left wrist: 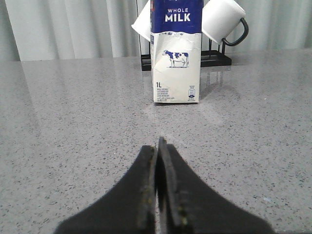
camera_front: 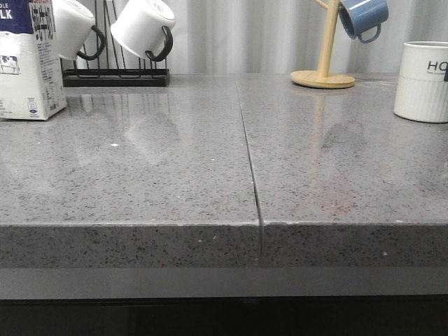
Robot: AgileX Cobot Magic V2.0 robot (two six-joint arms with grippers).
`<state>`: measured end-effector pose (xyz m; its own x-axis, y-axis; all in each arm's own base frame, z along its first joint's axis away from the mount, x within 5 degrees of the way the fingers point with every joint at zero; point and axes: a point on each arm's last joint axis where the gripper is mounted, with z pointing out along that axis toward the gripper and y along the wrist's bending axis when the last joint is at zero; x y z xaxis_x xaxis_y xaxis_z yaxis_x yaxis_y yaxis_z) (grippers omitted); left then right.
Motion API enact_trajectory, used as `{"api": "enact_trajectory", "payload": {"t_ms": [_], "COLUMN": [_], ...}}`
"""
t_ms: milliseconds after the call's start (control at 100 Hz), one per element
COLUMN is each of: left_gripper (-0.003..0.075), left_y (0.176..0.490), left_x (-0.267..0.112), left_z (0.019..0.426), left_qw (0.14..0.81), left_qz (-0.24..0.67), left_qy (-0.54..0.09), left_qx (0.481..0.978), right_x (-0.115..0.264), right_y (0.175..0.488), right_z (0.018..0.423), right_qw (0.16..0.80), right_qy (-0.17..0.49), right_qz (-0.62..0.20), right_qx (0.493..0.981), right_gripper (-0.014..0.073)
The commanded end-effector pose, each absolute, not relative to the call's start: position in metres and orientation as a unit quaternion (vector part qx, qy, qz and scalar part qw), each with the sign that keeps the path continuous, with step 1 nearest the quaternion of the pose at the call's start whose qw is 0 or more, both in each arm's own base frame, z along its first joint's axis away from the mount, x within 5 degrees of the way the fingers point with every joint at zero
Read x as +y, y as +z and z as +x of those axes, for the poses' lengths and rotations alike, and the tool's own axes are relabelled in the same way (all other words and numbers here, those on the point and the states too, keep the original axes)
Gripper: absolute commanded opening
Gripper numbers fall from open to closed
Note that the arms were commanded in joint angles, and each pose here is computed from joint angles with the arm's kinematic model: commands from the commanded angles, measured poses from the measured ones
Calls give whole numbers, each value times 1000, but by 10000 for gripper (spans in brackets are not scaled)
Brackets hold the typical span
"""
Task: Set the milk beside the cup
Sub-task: 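Grasp the white HOME mug by its handle with the right gripper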
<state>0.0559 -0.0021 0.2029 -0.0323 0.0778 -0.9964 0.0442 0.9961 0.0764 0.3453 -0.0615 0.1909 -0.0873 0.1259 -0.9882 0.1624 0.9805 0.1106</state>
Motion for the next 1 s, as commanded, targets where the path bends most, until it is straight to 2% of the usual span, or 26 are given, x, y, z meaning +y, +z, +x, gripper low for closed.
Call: {"api": "enact_trajectory", "payload": {"t_ms": [0,70,190,220,370,490,710,990], "left_gripper": [-20,-20,-20,-20,-20,-20,-20,-20], "left_y": [197,197,197,197,197,197,197,197], "left_x": [-2,-2,-2,-2,-2,-2,-2,-2], "left_z": [55,55,55,55,55,55,55,55], "left_qw": [718,718,718,718,718,718,718,718], "left_qz": [38,38,38,38,38,38,38,38], "left_qy": [11,11,11,11,11,11,11,11], "left_qx": [695,695,695,695,695,695,695,695], "right_x": [-67,-67,-67,-67,-63,-43,20,103], "right_y": [217,217,217,217,220,234,261,263], "right_z": [357,362,364,364,364,362,354,339], "right_qw": [720,715,711,711,715,728,749,736], "right_qy": [-21,-21,-21,-21,-15,8,71,159], "right_qz": [90,89,85,85,82,55,-12,-92], "right_qx": [687,693,697,697,694,683,659,651], "right_gripper": [275,206,-36,-74,-67,-67,-67,-66]}}
